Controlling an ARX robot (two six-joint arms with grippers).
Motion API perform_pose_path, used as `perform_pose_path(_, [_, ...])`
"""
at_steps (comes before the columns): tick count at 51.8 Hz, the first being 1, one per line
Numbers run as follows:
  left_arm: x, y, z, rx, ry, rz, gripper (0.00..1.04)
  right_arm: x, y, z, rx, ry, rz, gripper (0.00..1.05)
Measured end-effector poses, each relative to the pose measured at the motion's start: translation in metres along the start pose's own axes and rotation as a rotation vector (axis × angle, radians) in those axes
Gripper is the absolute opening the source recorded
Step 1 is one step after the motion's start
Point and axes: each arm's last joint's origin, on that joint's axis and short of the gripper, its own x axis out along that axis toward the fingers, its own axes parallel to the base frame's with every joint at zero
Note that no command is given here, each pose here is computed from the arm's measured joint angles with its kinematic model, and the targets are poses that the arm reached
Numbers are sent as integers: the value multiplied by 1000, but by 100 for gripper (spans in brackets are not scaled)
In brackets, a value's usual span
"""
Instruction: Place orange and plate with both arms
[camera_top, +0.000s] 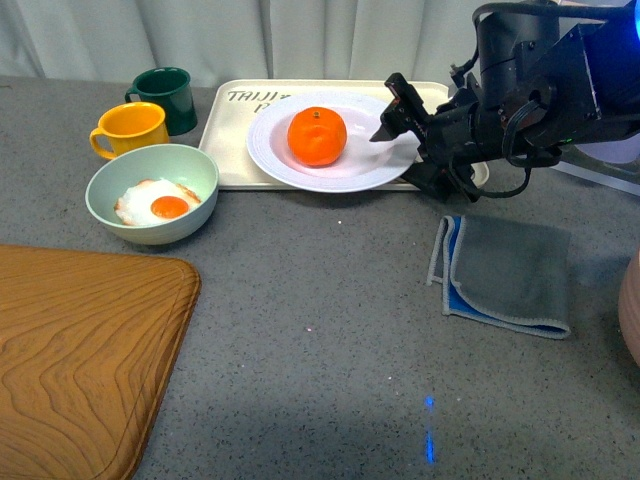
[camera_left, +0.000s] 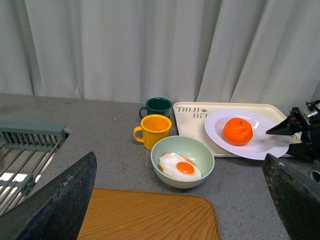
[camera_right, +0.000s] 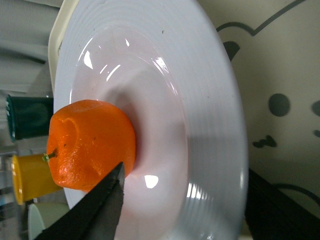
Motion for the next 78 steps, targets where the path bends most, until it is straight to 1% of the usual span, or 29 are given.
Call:
perform_pose_path(8, [0,0,0,0,0,0,98,-21,10,-2,-123,-29,-39,87])
perform_pose_path(11, [0,0,0,0,0,0,98,-32,16,-2,-157,-38,-55,97])
perform_pose_path(15, [0,0,0,0,0,0,98,-50,19,-9,-224,-72,-93,94])
perform_pose_path(19, [0,0,0,0,0,0,98,-64,19,-15,-313,-114,-142,95])
perform_pose_path(20, [0,0,0,0,0,0,98,-64,17,-18,-399,-207,-168,92])
perform_pose_path(22, [0,0,0,0,0,0,98,-69,13,-20,-509,-404,-214,85])
perform_pose_path(23, [0,0,0,0,0,0,98,-70,12,-21,-548,-450,-233,83])
perform_pose_path(24, [0,0,0,0,0,-2,98,-75,8,-24,-595,-533,-261,79])
perform_pose_path(25, [0,0,0,0,0,-2,98,-77,6,-26,-607,-565,-257,78])
perform_pose_path(27, [0,0,0,0,0,0,98,-91,-1,-35,-686,-684,-294,70])
perform_pose_path(31, [0,0,0,0,1,1,98,-126,-6,-46,-769,-827,-281,56])
perform_pose_path(32, [0,0,0,0,1,1,98,-130,-5,-47,-772,-842,-275,54])
perform_pose_path(36, [0,0,0,0,1,1,98,-167,2,-52,-808,-930,-257,40])
perform_pose_path(38, [0,0,0,0,1,1,98,-185,3,-57,-822,-950,-253,31])
perform_pose_path(42, [0,0,0,0,1,0,98,-207,-6,-73,-831,-928,-270,13])
perform_pose_path(45, [0,0,0,0,1,0,98,-218,-13,-83,-836,-905,-280,2])
perform_pose_path(46, [0,0,0,0,1,0,98,-220,-13,-85,-836,-903,-281,1])
perform_pose_path(64, [0,0,0,0,1,0,98,-275,-22,-120,-838,-904,-282,1])
perform_pose_path(75, [0,0,0,0,1,0,98,-300,-29,-135,-845,-891,-267,1])
perform_pose_path(78, [0,0,0,0,1,0,98,-307,-31,-138,-838,-898,-280,1])
